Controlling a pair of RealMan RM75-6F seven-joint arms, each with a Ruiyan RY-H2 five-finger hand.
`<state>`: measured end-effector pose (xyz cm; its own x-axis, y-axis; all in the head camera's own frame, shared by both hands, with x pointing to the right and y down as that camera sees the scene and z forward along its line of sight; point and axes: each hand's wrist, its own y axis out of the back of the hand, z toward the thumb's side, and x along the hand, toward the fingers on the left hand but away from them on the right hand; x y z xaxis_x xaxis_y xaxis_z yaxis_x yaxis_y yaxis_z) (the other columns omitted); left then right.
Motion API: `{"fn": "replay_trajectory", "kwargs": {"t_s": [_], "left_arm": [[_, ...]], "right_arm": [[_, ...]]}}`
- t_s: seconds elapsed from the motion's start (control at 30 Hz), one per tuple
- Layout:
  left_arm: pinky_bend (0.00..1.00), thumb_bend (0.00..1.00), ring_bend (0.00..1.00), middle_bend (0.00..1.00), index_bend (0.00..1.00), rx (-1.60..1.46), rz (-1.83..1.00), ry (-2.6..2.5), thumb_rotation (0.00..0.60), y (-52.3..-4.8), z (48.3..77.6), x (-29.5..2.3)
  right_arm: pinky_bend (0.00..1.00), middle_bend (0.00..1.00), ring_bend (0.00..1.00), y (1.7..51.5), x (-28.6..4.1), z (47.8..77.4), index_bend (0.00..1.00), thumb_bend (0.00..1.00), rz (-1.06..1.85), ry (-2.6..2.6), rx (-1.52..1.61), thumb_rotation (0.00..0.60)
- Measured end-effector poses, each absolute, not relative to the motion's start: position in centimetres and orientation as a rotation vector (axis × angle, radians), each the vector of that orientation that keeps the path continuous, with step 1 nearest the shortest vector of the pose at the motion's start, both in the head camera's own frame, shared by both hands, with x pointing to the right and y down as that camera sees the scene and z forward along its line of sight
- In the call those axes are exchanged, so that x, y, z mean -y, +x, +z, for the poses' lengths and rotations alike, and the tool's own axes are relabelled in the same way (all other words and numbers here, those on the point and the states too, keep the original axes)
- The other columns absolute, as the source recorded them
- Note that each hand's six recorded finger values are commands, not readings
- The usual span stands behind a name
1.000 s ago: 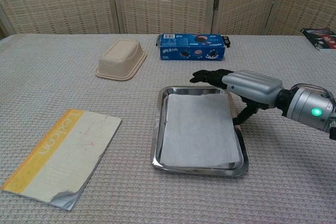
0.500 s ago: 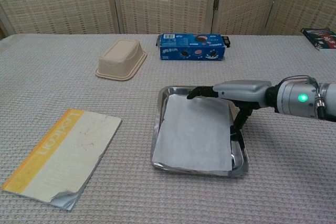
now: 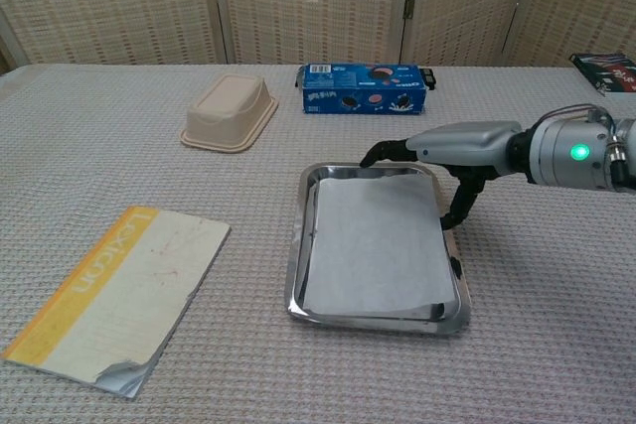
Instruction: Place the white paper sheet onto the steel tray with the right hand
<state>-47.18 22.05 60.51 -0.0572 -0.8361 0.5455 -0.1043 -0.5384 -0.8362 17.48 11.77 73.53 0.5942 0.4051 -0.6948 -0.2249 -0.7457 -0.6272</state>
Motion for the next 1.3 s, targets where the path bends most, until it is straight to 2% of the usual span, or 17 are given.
{"fn": "replay_trajectory", "kwargs": {"t_s": [0.43, 0.5, 0.67, 1.0, 1.23, 1.27, 1.3], "left_arm": [[0.0, 0.7, 0.0, 0.0, 0.0, -0.997, -1.658, -1.649, 0.6, -47.1, 60.8, -22.0], [0.0, 0.7, 0.0, 0.0, 0.0, -0.993, -1.664, -1.65, 0.6, -47.2, 60.9, -22.0], [0.0, 0.79, 0.0, 0.0, 0.0, -0.959, -1.684, -1.672, 0.6, -47.3, 61.0, -22.2], [0.0, 0.78, 0.0, 0.0, 0.0, -0.958, -1.669, -1.679, 0.6, -47.1, 60.9, -22.2], [0.0, 0.78, 0.0, 0.0, 0.0, -0.96, -1.661, -1.679, 0.6, -47.0, 60.7, -22.3], [0.0, 0.78, 0.0, 0.0, 0.0, -0.962, -1.662, -1.679, 0.6, -47.0, 60.7, -22.3], [0.0, 0.78, 0.0, 0.0, 0.0, -0.964, -1.663, -1.68, 0.6, -47.1, 60.7, -22.3]], "right_arm": [[0.0, 0.0, 0.0, 18.1, -11.5, 74.0, 0.0, 0.35, 1.203, -1.955, 0.043, 0.6], [0.0, 0.0, 0.0, 17.8, -11.6, 73.7, 0.0, 0.33, 1.202, -1.972, 0.032, 0.6], [0.0, 0.0, 0.0, 17.8, -11.4, 72.6, 0.0, 0.31, 1.23, -2.001, -0.015, 0.6], [0.0, 0.0, 0.0, 17.8, -10.5, 70.7, 0.0, 0.31, 1.231, -1.878, -0.078, 0.6], [0.0, 0.0, 0.0, 17.9, -10.4, 69.0, 0.0, 0.31, 1.229, -1.887, 0.061, 0.6], [0.02, 0.0, 0.02, 18.0, -10.8, 68.9, 0.0, 0.31, 1.228, -1.922, 0.085, 0.6], [0.09, 0.05, 0.1, 18.1, -11.0, 68.8, 0.0, 0.31, 1.224, -1.951, 0.103, 0.6]]}}
